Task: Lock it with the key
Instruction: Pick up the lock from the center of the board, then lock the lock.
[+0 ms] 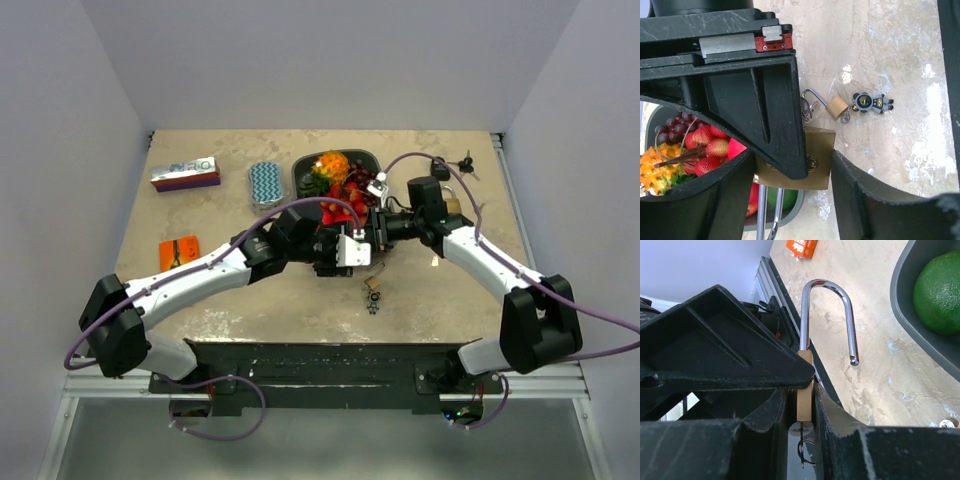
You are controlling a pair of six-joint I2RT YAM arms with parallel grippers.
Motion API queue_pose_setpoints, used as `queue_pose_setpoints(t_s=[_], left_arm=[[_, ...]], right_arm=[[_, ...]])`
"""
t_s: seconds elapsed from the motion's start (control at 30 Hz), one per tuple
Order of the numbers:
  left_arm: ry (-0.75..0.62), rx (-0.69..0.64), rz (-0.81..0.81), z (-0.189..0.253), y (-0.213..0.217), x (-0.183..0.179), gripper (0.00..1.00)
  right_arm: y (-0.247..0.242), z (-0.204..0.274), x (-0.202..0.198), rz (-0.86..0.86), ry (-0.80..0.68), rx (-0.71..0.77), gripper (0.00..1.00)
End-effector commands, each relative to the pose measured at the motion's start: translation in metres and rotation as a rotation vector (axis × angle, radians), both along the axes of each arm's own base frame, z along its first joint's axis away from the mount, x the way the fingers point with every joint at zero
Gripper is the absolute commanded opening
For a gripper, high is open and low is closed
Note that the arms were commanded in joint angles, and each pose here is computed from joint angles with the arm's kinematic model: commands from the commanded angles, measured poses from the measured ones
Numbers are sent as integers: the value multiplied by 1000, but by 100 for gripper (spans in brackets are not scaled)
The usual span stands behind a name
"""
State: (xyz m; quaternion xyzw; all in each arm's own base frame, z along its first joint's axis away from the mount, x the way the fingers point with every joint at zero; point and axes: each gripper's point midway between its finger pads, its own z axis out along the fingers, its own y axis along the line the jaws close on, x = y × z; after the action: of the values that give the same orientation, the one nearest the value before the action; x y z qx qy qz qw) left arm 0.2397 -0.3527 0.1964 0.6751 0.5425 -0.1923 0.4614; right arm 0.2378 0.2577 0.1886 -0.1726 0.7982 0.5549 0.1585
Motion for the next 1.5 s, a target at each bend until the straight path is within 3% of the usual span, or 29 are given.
queue_pose_setpoints(t_s=[0.0, 0.03, 0.1, 0.27, 0.47, 0.77, 1.03, 1.13, 1.27, 1.47], left_arm=[[-15, -150, 101, 56, 9, 15, 75], [38, -171, 96, 57, 14, 11, 95], [71, -220, 147, 68, 35, 25, 99], [204, -266, 105, 68, 63, 15, 99], [371, -289, -12, 61, 64, -13, 92], [298, -275, -8, 59, 66, -5, 86], [280, -276, -8, 61, 65, -4, 79], [287, -281, -34, 62, 63, -9, 66], [329, -278, -96, 61, 60, -23, 33], [343, -280, -146, 68, 55, -33, 5]], right_arm=[[-5, 36, -3, 26, -152, 69, 0], [-7, 38, -1, 22, -154, 73, 0], [-12, 41, 1, 15, -159, 80, 0], [-20, 53, 6, 25, -246, 85, 0], [-25, 93, 3, 104, -638, 92, 0], [-25, 107, -23, 268, -833, 79, 0], [-18, 127, -27, 274, -955, 91, 0], [-16, 131, -26, 272, -971, 93, 0], [-15, 143, -25, 252, -1033, 99, 0], [-16, 150, -26, 238, -1110, 98, 0]])
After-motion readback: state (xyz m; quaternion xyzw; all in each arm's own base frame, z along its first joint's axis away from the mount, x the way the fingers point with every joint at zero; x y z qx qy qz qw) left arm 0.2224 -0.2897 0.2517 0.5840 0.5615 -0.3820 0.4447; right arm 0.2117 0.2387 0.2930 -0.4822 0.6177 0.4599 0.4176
